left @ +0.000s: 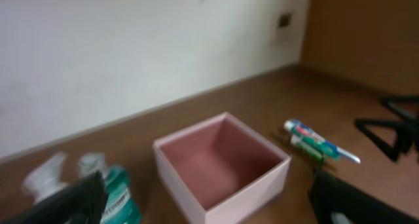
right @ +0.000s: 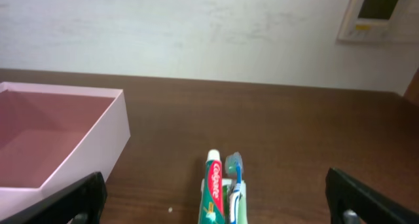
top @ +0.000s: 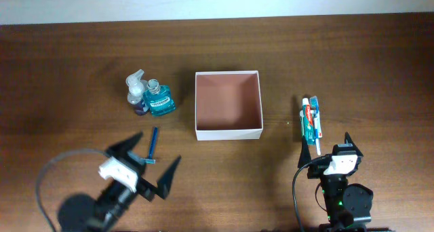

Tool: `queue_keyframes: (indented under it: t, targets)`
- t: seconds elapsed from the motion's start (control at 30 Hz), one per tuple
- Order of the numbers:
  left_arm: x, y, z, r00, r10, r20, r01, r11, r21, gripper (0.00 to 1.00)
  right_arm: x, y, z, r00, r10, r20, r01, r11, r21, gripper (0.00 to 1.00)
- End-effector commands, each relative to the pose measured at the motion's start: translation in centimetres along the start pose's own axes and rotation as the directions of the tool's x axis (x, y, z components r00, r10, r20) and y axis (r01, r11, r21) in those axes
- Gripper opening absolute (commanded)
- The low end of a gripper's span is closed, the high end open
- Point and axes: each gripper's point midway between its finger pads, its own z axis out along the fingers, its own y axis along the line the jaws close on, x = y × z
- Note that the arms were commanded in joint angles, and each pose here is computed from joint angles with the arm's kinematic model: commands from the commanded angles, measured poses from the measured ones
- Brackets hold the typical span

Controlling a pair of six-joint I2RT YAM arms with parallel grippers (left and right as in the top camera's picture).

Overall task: Pack container
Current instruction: 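Move the left gripper over the Listerine bottle cap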

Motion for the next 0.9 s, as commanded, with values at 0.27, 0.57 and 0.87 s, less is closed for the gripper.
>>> queue_keyframes:
  t: [0.27, 0.57, 0.87]
  targets:
    - [-3.2, 2.6, 3.9, 0.952, -0.158, -0.261, 0.163, 0.987, -0.003, 0.99, 0.4, -0.1, 0.0, 1.000, 0.001, -0.013, -0.001, 1.000, 0.005, 0.99]
    - [-0.3, 5.5, 6.5, 0.899, -0.273, -0.343, 0.248, 0.962, -0.115, 0.99, 0.4, -0.1, 0.0, 1.000, 0.001, -0.013, -0.001, 1.000, 0.005, 0.99]
    - [2.9, 10.1, 7.5, 0.794, -0.525, -0.307, 0.374, 0.820, -0.434, 0.98, 0.4, -0.1, 0.0, 1.000, 0.001, -0.013, -0.001, 1.000, 0.005, 0.99]
